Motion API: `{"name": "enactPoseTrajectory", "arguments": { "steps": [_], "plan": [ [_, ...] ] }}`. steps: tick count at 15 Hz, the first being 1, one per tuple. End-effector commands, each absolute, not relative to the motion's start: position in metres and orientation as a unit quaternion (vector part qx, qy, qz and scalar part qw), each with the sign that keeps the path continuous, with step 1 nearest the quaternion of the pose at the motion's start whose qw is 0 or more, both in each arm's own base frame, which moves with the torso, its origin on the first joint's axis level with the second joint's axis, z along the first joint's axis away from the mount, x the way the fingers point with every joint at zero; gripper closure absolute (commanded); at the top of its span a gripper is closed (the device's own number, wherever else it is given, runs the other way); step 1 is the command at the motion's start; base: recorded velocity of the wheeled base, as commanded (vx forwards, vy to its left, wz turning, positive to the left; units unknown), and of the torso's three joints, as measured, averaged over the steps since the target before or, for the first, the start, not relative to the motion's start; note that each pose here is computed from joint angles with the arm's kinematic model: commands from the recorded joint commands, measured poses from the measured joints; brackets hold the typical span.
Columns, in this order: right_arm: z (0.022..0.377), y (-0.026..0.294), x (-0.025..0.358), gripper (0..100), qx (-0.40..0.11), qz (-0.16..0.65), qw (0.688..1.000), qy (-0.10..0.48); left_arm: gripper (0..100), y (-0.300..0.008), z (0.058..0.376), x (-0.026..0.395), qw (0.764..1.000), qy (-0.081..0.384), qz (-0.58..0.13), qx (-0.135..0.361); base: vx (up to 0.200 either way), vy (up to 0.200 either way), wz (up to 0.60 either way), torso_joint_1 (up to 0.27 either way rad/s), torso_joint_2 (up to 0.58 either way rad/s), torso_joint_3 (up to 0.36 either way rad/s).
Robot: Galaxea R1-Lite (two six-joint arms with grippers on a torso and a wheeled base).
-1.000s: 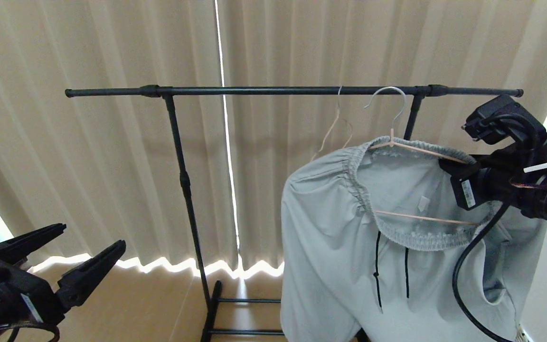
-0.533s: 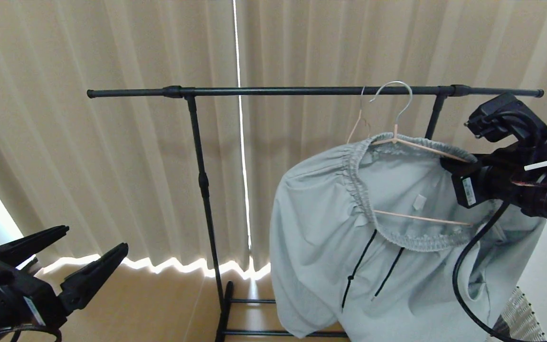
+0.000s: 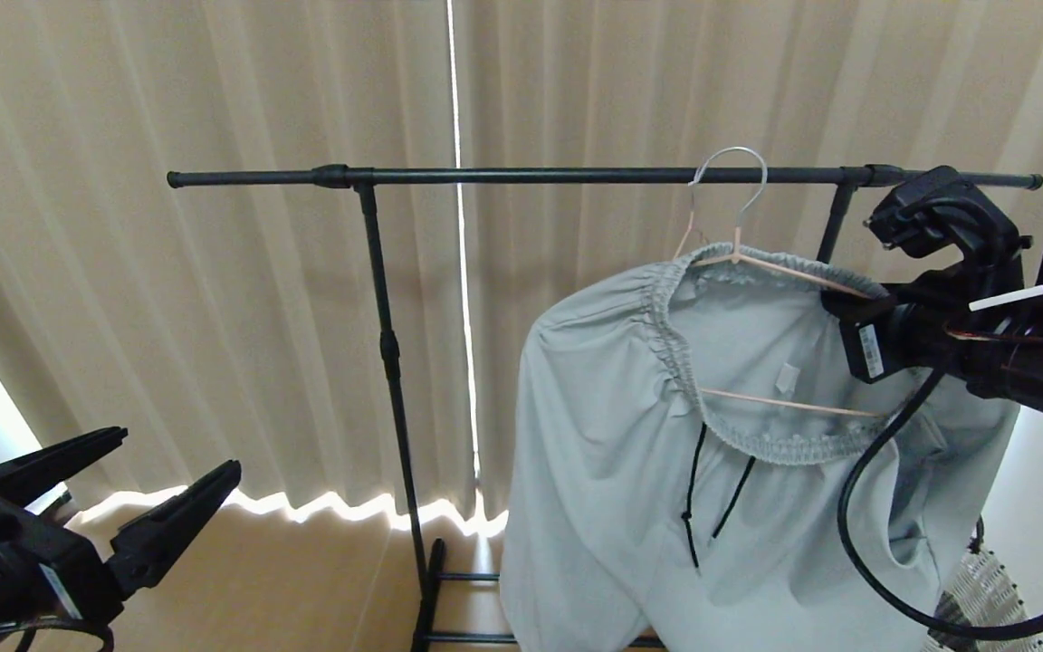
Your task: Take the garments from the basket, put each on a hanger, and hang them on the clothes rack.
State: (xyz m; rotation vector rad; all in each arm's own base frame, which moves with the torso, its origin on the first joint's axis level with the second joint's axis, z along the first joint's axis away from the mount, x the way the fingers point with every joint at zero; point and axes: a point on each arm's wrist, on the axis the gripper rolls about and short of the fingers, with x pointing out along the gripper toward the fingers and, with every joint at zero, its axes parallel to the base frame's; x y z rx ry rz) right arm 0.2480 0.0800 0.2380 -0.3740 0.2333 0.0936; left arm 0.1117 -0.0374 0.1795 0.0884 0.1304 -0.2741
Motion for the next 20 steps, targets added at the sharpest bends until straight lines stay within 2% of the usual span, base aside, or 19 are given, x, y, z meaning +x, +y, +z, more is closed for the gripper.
{"name": "enactPoseTrajectory", "arguments": {
  "steps": [1, 7, 13, 16, 20],
  "plan": [
    [0.237, 0.082, 0.247, 100, -0.187, 0.051, 0.974, 0.116, 0, -0.037, 0.179, 0.111, 0.987, 0.066, -0.136, 0.045, 0.2, 0.0, 0.0, 0.002, -0.02, 0.007],
    [0.238, 0.086, 0.246, 100, -0.188, 0.056, 0.974, 0.113, 0, -0.037, 0.179, 0.111, 0.988, 0.065, -0.136, 0.045, 0.2, 0.0, 0.0, 0.004, 0.0, 0.004],
    [0.237, 0.086, 0.246, 100, -0.189, 0.055, 0.974, 0.116, 0, -0.037, 0.178, 0.109, 0.988, 0.063, -0.136, 0.045, 0.0, 0.0, 0.0, 0.0, 0.0, 0.0],
    [0.234, 0.09, 0.251, 100, -0.193, 0.061, 0.969, 0.139, 0, -0.037, 0.179, 0.11, 0.988, 0.063, -0.136, 0.044, 0.0, 0.0, 0.0, 0.0, 0.0, 0.0],
    [0.253, 0.119, 0.272, 100, -0.133, 0.084, 0.973, 0.171, 0, -0.037, 0.179, 0.11, 0.988, 0.063, -0.136, 0.044, 0.0, 0.0, 0.0, 0.0, 0.0, 0.0]
  ]
}}
